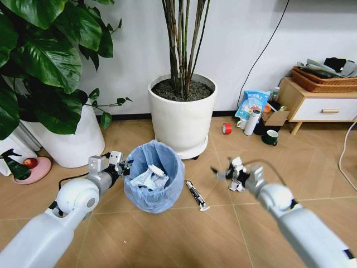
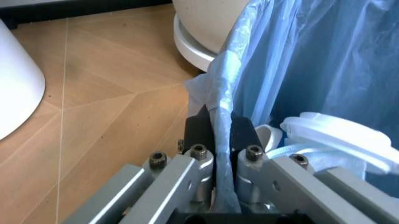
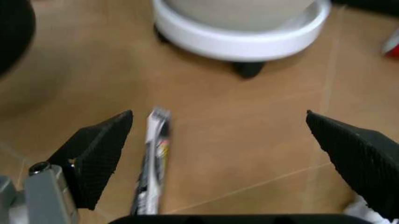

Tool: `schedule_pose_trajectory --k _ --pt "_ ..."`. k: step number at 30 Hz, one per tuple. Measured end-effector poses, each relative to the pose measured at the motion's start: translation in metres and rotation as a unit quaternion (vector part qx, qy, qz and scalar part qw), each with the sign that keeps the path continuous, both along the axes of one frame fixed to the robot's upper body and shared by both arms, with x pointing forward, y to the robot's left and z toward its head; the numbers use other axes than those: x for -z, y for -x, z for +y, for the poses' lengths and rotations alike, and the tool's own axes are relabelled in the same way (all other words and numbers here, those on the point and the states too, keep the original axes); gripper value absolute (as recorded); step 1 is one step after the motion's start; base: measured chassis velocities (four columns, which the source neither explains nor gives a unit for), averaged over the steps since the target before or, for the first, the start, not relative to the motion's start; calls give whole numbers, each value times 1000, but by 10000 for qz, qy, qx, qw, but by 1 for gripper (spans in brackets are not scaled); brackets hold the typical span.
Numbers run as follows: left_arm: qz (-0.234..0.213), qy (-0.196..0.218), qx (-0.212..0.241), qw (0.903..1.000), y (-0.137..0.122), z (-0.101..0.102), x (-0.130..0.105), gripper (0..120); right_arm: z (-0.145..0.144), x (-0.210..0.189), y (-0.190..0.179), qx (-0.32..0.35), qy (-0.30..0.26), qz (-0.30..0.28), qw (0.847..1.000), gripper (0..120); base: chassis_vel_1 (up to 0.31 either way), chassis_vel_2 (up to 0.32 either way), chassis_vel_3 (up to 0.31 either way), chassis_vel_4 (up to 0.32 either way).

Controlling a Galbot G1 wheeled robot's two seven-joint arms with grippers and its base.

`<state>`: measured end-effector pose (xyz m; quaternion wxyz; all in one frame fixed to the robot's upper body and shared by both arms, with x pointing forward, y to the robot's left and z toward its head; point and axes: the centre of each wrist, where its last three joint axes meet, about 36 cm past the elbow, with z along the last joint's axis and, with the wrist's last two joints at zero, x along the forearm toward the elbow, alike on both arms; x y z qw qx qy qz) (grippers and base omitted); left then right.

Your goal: Pick up the trash bin and place the garbage on the floor into it.

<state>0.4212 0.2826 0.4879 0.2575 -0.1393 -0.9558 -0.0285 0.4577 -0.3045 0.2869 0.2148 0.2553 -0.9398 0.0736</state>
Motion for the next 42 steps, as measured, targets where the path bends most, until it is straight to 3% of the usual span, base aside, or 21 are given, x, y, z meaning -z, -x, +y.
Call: schedule_pose_trajectory --k 2,5,9,18,31,42 --pt "17 -15 -14 10000 3 1 0 0 22 30 1 -42 -66 136 9999 100 0 0 0 0" --pt "19 -15 -16 10000 4 1 0 0 35 42 0 -61 -139 193 9997 100 0 0 0 0" --pt "25 -37 -16 10000 8 1 -3 0 78 89 -7 -67 -169 477 9987 100 0 0 0 0" --pt "42 -100 8 9999 13 4 -5 0 86 117 -20 81 3 638 9979 100 0 0 0 0" --pt "16 -70 59 10000 14 2 -7 0 86 126 -46 279 98 721 9970 98 0 0 0 0" --pt "-28 -55 80 9999 16 1 -9 0 90 133 -53 198 316 785 9962 72 0 0 0 0"
